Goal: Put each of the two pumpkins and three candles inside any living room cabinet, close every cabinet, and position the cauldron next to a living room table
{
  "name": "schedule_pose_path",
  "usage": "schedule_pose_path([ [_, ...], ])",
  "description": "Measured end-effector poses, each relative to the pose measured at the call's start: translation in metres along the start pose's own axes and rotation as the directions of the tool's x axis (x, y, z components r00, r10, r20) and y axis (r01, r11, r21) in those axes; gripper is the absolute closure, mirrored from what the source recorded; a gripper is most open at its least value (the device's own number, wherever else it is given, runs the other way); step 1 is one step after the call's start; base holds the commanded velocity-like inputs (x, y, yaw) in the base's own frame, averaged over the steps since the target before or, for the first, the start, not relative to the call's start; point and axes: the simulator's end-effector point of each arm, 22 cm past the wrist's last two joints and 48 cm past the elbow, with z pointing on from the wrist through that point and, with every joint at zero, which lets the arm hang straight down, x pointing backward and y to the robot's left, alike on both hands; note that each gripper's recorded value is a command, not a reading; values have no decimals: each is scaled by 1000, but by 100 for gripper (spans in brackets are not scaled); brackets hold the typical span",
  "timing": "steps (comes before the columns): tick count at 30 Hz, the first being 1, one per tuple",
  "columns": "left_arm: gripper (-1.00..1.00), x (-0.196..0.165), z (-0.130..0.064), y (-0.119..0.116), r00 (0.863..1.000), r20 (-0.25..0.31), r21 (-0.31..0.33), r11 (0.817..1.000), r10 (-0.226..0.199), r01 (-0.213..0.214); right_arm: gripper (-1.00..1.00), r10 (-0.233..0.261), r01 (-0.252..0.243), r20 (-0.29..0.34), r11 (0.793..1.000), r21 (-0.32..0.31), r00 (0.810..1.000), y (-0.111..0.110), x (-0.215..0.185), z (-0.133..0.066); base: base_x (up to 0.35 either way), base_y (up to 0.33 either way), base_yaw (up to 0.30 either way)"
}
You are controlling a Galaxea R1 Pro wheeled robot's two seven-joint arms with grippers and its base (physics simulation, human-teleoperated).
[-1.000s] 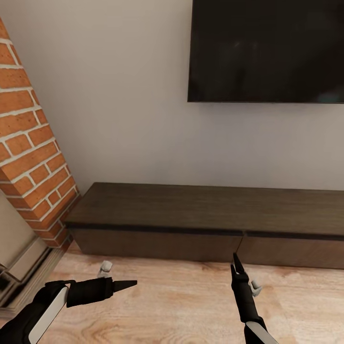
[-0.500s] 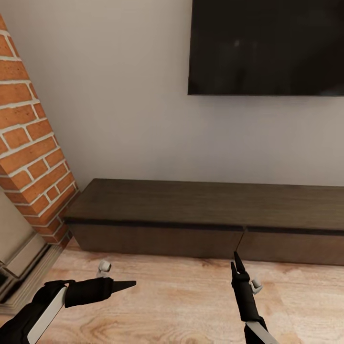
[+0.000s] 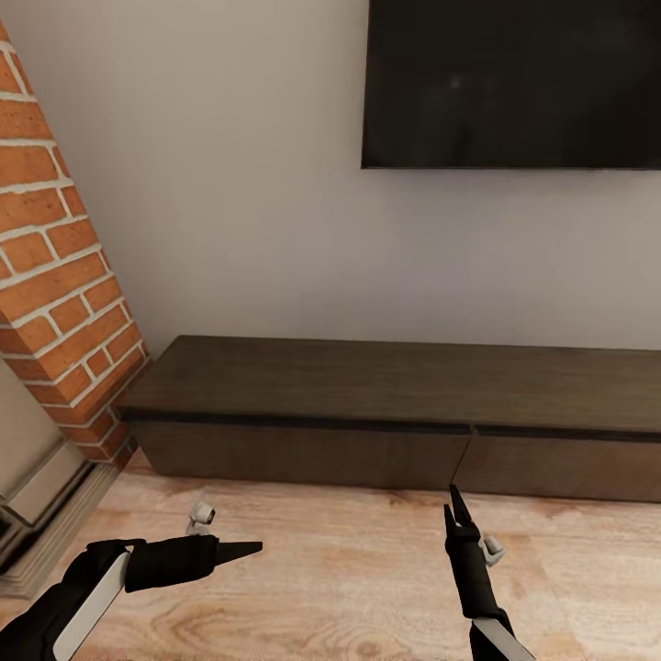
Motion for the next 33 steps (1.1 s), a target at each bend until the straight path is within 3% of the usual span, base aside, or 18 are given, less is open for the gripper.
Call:
schedule_pose_path([
  [18,-100,8,1,9,1000,0,1,1000,-3,3,-100,0,0,1,1000,10,1000,-14,1,-5,0,0,0],
  [24,-100,9,0,10,1000,0,-1,1000,-3,3,-100,4,-5,12,997,73,1000,-28,-1,-6,71,26,0],
  [33,-100,9,1,9,1000,-1,1,1000,-6,6,-100,7,-9,19,994,107,1000,-35,-2,-7,67,13,0],
])
